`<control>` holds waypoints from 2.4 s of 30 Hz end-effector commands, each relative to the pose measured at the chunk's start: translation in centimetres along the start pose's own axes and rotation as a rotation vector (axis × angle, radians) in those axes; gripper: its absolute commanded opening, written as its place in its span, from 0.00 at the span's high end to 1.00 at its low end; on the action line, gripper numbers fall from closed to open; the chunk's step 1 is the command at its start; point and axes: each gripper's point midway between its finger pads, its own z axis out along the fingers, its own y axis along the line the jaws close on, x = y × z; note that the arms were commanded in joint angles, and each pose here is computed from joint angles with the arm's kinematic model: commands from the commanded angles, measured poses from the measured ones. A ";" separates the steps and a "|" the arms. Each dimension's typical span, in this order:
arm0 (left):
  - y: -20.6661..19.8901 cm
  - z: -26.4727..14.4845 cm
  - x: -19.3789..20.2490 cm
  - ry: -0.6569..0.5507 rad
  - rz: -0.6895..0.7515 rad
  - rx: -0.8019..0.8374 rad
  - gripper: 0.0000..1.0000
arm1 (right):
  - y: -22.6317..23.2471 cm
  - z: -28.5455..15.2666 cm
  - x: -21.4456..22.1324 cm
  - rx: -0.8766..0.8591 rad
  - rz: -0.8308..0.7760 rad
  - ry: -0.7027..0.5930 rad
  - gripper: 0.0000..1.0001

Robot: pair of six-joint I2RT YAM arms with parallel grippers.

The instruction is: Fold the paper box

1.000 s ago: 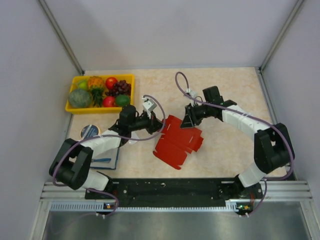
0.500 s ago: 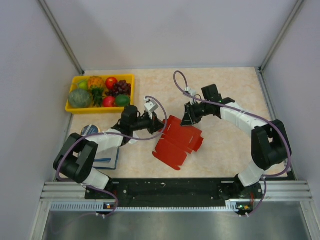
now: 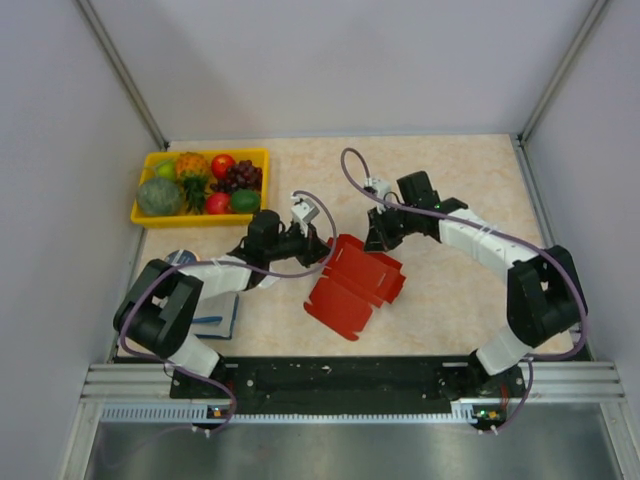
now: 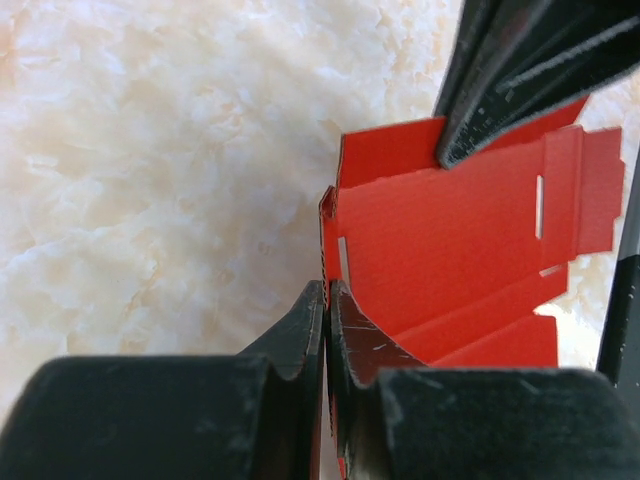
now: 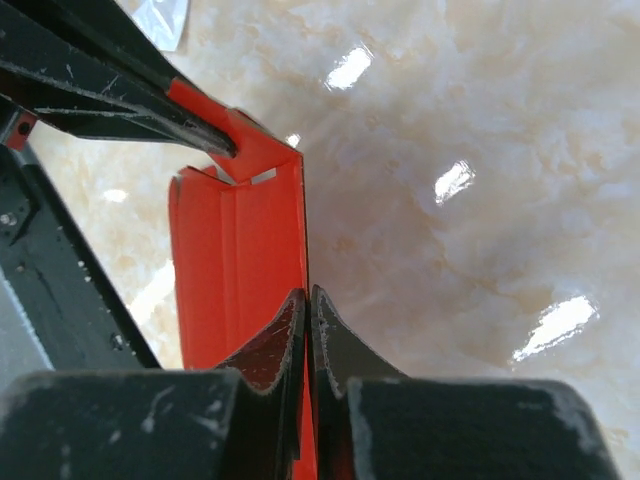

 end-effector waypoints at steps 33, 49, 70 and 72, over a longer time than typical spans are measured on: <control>1.7 0.6 -3.6 -0.088 -0.179 -0.029 0.41 | -0.6 -2.8 -1.8 0.474 -0.398 -0.264 1.00; -1.8 1.1 -4.3 -0.010 -0.136 0.323 0.82 | 2.6 -2.2 -1.3 0.128 -0.297 -0.254 1.00; -3.0 -0.7 -5.7 -0.120 0.012 0.300 0.99 | 3.3 -0.4 0.4 -0.279 0.023 -0.156 0.86; -2.1 -0.6 -6.1 -0.142 -0.007 0.236 0.96 | 2.7 -0.3 0.2 -0.221 0.017 -0.164 1.00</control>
